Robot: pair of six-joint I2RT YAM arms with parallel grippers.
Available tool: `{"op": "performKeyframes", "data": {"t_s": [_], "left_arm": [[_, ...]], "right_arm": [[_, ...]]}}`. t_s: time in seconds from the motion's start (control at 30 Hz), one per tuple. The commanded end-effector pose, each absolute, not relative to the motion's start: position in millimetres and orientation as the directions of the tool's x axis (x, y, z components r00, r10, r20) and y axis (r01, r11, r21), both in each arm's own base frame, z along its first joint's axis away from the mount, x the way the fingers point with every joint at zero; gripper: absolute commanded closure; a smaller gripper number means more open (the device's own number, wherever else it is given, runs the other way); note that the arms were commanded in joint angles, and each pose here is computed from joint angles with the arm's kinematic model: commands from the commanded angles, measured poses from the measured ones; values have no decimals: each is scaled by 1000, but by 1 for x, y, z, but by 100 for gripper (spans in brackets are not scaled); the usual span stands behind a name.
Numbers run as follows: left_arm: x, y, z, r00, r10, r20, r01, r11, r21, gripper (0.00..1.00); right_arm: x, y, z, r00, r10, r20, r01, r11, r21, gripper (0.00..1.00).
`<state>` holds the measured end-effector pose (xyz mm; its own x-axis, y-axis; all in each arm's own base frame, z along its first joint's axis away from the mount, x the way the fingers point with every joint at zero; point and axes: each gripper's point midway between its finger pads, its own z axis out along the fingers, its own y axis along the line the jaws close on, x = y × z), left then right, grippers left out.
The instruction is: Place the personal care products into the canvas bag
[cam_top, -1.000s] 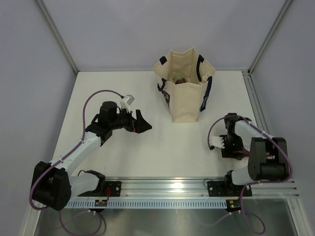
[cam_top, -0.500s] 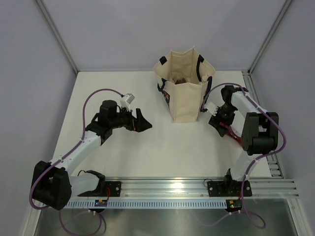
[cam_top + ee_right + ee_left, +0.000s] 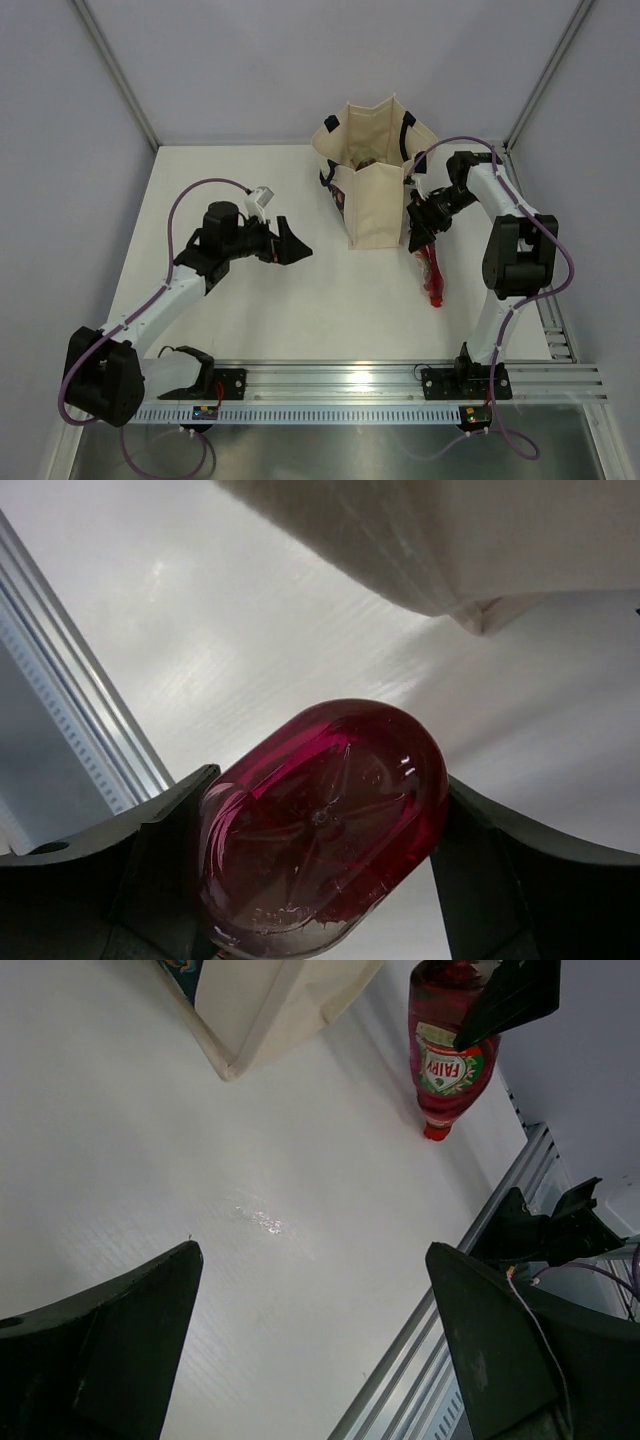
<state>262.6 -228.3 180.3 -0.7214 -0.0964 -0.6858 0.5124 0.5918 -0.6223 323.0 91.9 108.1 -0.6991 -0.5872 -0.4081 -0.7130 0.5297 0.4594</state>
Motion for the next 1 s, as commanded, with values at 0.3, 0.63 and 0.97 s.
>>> {"op": "performKeyframes", "data": {"t_s": [0.3,0.63,0.97], "left_arm": [[271,-312,209,-667,-41,-744,613,537,-580,1],[239,-406,175,-588,202,-783,714,584,-386,1],[232,-383,121,-437,424,-794,761,644,-75,1]], "right_arm": [[311,154,153,-907,-241,-344,-419,449,789,100],[301,159,117,-968,-149,-200,-248,499,830,100],[287,149,118,-901,-255,-351,-433,531,728,98]]}}
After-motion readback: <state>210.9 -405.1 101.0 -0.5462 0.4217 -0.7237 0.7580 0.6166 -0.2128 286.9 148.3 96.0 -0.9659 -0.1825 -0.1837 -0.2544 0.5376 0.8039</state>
